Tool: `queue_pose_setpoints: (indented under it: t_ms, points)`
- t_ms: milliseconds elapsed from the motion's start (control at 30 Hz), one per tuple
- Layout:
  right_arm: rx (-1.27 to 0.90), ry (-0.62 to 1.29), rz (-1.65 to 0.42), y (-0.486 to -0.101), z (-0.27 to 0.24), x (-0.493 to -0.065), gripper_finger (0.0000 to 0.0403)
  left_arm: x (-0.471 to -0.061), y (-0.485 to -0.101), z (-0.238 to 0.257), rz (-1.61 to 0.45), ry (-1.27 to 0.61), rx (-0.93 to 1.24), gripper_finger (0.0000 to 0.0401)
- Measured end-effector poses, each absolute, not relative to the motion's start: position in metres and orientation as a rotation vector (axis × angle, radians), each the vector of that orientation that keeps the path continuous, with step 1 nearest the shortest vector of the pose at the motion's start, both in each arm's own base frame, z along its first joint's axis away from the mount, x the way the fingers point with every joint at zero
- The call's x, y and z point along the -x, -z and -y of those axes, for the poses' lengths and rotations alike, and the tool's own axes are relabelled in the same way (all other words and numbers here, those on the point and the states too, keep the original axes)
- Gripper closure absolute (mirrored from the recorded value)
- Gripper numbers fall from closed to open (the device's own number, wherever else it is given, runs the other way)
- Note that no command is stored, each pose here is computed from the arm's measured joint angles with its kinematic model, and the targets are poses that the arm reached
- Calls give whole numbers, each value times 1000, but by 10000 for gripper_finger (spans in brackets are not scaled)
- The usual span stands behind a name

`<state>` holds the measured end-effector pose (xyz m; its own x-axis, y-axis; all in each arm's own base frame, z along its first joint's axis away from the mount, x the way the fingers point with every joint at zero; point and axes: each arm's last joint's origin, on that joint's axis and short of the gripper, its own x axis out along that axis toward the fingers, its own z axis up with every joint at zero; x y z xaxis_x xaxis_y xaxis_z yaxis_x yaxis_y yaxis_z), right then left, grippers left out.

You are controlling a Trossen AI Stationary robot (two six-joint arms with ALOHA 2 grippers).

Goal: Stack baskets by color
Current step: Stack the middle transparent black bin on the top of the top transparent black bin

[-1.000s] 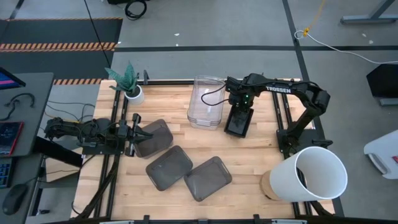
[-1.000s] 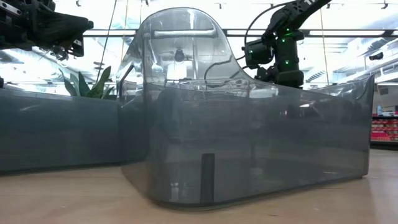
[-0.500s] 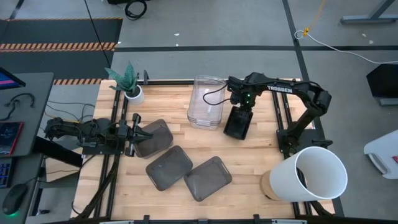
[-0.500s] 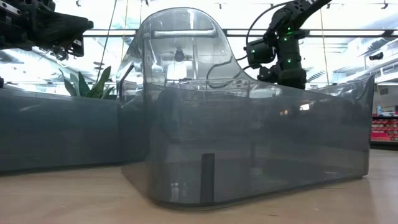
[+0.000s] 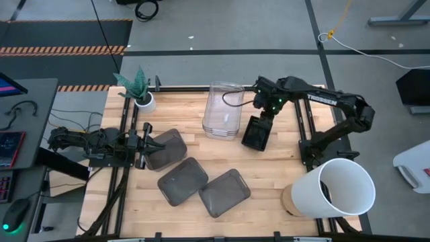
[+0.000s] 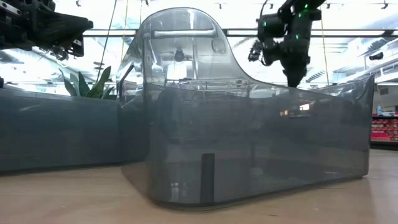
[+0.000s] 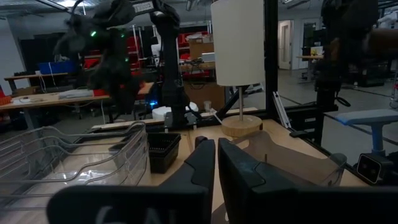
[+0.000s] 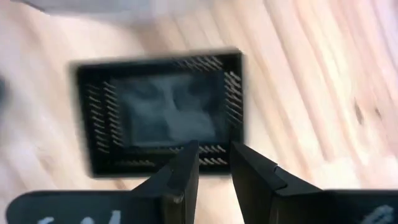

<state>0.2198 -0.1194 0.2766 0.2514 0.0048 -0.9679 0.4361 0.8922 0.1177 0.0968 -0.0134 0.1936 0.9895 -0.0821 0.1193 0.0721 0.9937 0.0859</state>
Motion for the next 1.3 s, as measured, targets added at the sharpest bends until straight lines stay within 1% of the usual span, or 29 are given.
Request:
queue_pose_setpoints:
  t_ms: [133,300,500,700,933,1167,1300]
  points:
    - [-384,202,-1192,-284,93,-237,305,-97,-194,13,123,78,-81,370]
    - [-346,102,-1134,-283,53,-262,305,-97,-194,13,123,78,-82,368]
    - [-336,-4,-1109,-277,4,-282,305,-97,-194,13,123,78,-81,375]
    - [-302,-117,-1139,-261,-45,-297,305,-97,-194,13,124,77,-81,370]
    - [-311,-189,-1153,-244,-79,-313,305,-97,-194,13,123,77,-81,371]
    - [-268,-219,-1129,-272,-87,-338,305,-97,-194,13,123,77,-81,374]
    - [-227,-249,-1021,-296,-91,-356,305,-97,-194,13,123,78,-81,368]
